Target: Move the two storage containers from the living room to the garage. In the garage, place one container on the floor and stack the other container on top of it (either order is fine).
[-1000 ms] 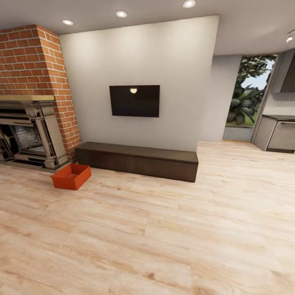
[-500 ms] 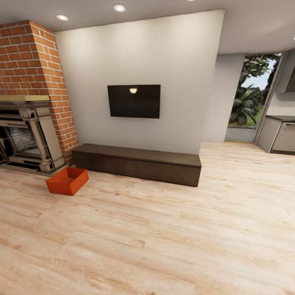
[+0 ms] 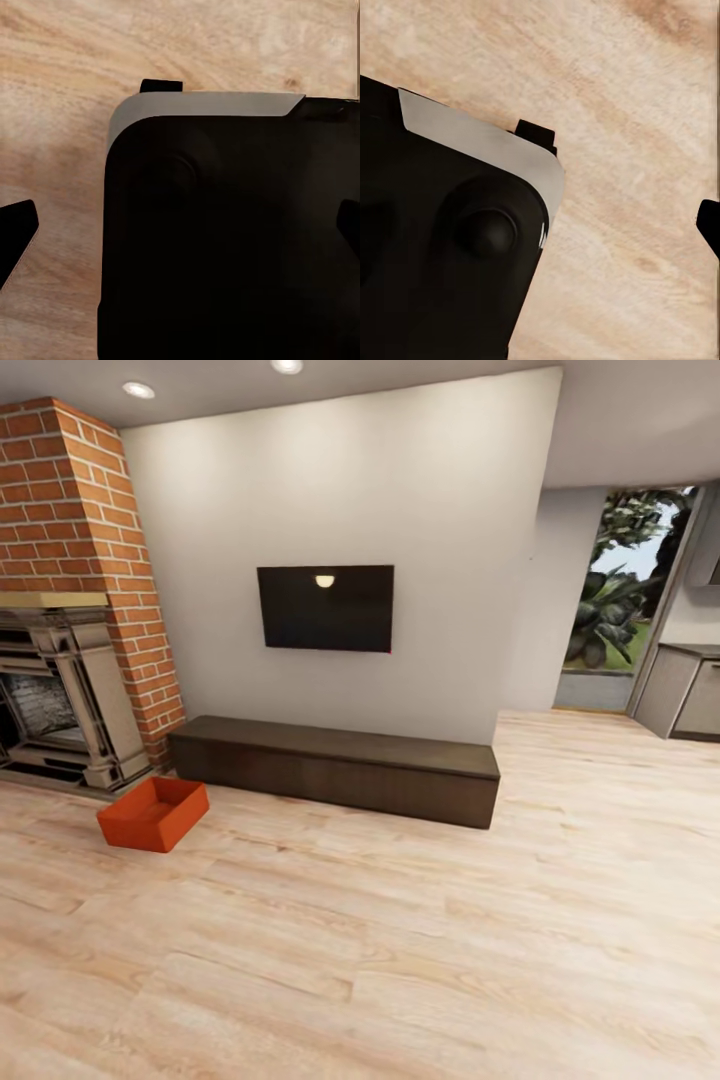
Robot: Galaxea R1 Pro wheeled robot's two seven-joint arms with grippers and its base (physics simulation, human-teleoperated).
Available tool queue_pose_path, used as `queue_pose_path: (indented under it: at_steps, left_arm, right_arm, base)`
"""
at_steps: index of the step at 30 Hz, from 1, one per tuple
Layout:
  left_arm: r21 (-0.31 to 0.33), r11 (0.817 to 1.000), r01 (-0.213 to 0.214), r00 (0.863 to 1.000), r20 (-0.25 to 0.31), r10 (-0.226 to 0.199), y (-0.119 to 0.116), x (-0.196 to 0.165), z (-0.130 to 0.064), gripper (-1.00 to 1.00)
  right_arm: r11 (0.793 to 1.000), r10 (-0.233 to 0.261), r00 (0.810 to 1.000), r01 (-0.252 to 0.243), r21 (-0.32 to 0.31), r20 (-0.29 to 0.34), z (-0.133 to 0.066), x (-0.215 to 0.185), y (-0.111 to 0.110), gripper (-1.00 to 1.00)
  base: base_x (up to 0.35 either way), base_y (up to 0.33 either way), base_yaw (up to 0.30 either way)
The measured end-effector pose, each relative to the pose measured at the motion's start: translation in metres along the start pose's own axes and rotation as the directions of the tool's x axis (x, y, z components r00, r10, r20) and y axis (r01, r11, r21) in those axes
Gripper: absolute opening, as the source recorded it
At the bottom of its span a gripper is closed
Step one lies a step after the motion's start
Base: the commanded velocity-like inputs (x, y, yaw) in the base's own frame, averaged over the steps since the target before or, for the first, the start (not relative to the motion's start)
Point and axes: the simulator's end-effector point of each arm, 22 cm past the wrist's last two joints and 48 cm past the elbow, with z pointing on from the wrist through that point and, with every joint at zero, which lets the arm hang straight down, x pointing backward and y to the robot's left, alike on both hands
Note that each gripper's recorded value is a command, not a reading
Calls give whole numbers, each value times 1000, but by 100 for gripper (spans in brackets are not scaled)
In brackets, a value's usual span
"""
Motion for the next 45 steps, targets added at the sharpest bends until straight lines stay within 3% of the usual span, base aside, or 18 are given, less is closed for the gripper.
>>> queue_pose_path:
  at_steps: [20,45]
  left_arm:
    - [0,1000,1,1000,0,-1,0,0,0,100]
    - [0,1000,0,1000,0,0,0,0,0,100]
  right_arm:
    - [1000,-1,1000,1,1,0,0,0,0,100]
    - [1000,1,1000,-1,2,2,0,0,-1,100]
  base:
    - [321,0,243]
    - [321,0,14]
